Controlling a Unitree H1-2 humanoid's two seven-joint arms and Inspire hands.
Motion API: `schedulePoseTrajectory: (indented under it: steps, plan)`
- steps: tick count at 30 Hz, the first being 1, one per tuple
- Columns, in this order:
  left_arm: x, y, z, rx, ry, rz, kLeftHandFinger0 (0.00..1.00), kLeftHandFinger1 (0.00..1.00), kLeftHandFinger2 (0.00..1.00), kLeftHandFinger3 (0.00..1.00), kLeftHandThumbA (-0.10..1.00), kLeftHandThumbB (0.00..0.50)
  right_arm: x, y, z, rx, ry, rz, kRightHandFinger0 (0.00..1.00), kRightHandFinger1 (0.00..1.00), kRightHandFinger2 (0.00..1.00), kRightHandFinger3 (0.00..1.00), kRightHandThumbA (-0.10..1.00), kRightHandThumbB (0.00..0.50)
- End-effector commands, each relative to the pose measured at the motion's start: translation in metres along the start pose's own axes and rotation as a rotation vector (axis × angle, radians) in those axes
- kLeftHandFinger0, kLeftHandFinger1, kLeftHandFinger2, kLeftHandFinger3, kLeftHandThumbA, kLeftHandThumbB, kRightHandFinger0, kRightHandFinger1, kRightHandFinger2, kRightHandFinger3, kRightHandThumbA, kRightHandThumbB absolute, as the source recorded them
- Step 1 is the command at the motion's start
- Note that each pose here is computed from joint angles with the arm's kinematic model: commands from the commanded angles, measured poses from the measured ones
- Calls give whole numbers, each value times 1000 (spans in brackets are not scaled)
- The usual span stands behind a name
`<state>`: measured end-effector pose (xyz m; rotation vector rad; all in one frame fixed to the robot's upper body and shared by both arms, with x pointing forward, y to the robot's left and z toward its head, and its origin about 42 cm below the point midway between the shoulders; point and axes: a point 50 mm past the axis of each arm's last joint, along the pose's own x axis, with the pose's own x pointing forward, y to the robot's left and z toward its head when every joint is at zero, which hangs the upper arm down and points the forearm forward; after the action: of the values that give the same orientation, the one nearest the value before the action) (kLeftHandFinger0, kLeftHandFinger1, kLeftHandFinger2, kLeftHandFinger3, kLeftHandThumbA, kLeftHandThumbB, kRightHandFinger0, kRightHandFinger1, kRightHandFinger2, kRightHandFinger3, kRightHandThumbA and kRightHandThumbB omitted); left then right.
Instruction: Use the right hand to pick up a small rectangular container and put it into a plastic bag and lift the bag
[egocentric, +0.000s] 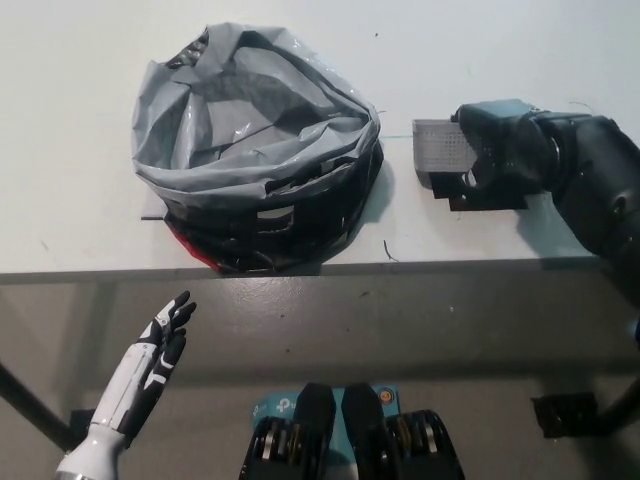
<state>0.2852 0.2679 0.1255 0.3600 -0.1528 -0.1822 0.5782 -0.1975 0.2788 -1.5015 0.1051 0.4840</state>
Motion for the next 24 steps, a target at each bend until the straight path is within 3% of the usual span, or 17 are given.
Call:
schedulePoseTrajectory:
  steps: [1, 2, 3, 6, 8, 12, 16, 24]
  plan:
    - [2, 11, 10, 26, -50, 6, 1000, 1000, 1000, 1000, 1000, 204, -9, -31, -13, -19, -77, -297, 141, 629, 1000, 971, -100, 178]
    - [2, 11, 10, 28, -48, 7, 1000, 1000, 1000, 1000, 1000, 204, -10, -32, -13, -25, -81, -318, 131, 620, 993, 974, -100, 177]
    - [1, 11, 10, 31, -47, 9, 1000, 1000, 1000, 1000, 1000, 203, -11, -37, -11, -34, -97, -371, 114, 607, 980, 978, -100, 140]
    - [0, 11, 9, 30, -46, 7, 1000, 1000, 1000, 1000, 1000, 192, -20, -52, -9, -4, -179, -511, 103, 578, 941, 902, -100, 138]
    - [-2, 12, 9, 25, -43, 8, 1000, 1000, 1000, 1000, 1000, 178, -25, -64, -6, 21, -211, -581, 99, 570, 963, 921, -100, 127]
    - [-4, 11, 8, 25, -42, 7, 1000, 1000, 1000, 1000, 1000, 137, -45, -97, 3, 125, -302, -776, 1, 478, 914, 924, -100, 127]
    - [-3, 12, 7, 24, -41, 12, 1000, 1000, 1000, 1000, 1000, 134, -59, -121, 6, 203, -345, -870, 0, 467, 868, 1000, -100, 130]
    - [-1, 13, 8, 23, -44, 16, 1000, 1000, 1000, 1000, 1000, 127, -92, -158, 12, 317, -388, -989, 0, 498, 880, 1000, -100, 132]
